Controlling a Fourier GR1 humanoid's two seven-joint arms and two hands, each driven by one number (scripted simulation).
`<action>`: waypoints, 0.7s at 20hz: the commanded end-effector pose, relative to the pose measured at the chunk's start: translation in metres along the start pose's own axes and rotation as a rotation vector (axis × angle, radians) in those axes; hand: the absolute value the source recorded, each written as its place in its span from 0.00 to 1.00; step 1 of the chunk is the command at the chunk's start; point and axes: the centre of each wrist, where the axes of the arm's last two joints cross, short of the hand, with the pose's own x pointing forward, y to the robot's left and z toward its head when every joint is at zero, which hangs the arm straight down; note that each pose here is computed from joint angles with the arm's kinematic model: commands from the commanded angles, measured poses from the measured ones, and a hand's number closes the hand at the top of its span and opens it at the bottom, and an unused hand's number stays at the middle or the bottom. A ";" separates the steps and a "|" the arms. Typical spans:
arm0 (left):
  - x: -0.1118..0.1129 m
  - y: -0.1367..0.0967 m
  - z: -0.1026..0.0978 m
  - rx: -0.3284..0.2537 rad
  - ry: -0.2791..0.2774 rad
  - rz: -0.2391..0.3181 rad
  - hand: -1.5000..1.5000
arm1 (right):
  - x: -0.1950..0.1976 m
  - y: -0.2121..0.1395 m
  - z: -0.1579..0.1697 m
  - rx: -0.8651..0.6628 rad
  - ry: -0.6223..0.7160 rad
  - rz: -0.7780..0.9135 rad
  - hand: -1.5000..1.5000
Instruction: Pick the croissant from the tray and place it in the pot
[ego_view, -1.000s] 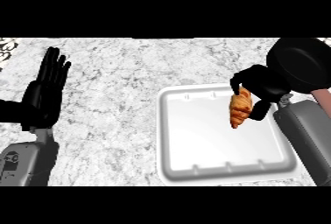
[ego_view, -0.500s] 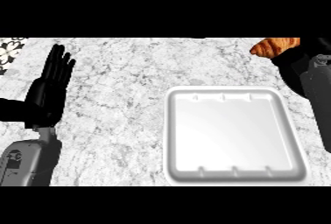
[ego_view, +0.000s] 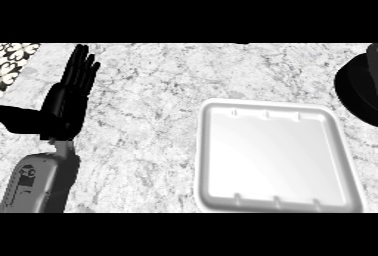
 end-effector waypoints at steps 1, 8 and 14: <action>-0.006 -0.014 -0.001 -0.025 0.014 0.014 0.50 | 0.025 -0.014 0.000 -0.119 0.245 0.030 1.00; -0.006 -0.003 0.002 0.020 0.039 -0.001 0.50 | 0.031 0.010 0.006 -0.064 0.351 0.131 1.00; -0.007 0.030 0.005 0.067 0.056 -0.008 0.50 | 0.007 0.036 0.002 -0.082 0.357 0.095 1.00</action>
